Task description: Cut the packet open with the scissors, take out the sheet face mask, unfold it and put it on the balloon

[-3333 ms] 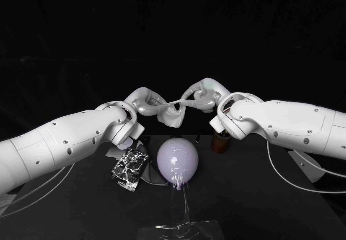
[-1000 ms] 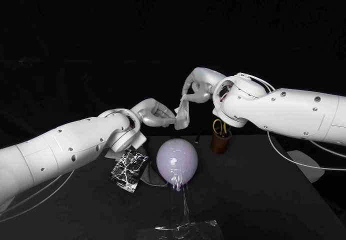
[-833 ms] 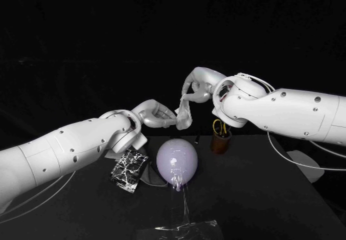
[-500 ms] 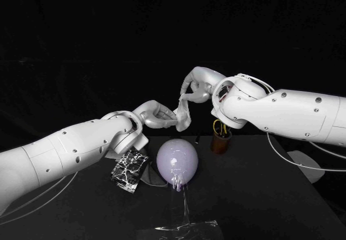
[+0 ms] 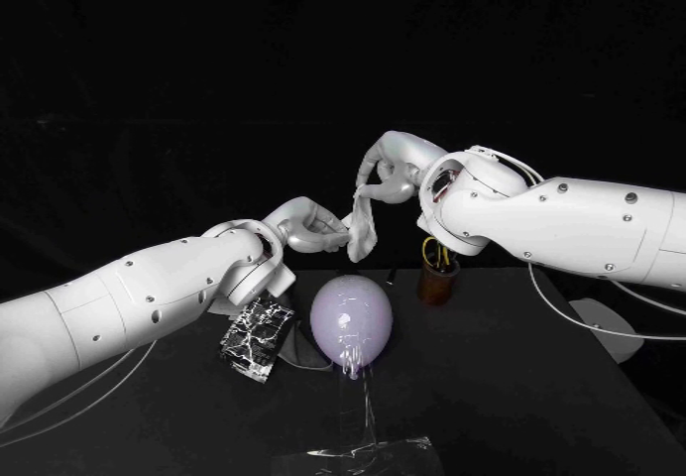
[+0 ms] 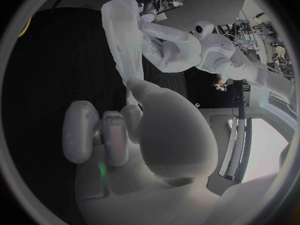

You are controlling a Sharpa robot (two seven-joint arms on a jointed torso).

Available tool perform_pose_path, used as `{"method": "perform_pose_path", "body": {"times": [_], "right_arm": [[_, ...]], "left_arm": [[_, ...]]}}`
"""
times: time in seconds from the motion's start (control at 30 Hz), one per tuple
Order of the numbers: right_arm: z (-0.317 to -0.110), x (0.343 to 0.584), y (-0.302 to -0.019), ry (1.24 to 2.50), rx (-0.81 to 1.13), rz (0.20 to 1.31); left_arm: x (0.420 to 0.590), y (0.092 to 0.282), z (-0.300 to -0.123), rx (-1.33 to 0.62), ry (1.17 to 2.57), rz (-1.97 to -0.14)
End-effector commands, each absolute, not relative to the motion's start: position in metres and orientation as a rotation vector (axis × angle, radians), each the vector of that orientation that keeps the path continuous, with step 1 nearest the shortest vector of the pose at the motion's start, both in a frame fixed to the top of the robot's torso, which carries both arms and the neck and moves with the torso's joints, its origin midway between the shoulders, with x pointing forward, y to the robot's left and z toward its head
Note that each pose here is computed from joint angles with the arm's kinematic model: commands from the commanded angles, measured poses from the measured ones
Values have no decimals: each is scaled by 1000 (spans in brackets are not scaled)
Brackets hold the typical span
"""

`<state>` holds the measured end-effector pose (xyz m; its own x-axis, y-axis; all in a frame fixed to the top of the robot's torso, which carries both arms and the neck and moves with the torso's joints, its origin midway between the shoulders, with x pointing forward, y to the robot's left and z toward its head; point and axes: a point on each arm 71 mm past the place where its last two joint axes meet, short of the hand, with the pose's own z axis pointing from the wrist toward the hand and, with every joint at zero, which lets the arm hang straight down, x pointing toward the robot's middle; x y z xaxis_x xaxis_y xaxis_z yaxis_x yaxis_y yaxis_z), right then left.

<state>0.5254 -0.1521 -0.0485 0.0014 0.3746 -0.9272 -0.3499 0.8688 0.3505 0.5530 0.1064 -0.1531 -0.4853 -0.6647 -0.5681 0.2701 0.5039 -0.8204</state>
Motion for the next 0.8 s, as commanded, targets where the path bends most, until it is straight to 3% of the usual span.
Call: {"method": "perform_pose_path", "body": {"times": [0.03, 0.8], "right_arm": [[-47, 526, -152, 1457, 17, 567], [-46, 525, -151, 1449, 20, 574]], "left_arm": [[554, 106, -150, -353, 1699, -1186], [550, 102, -157, -272, 1802, -1140]]}}
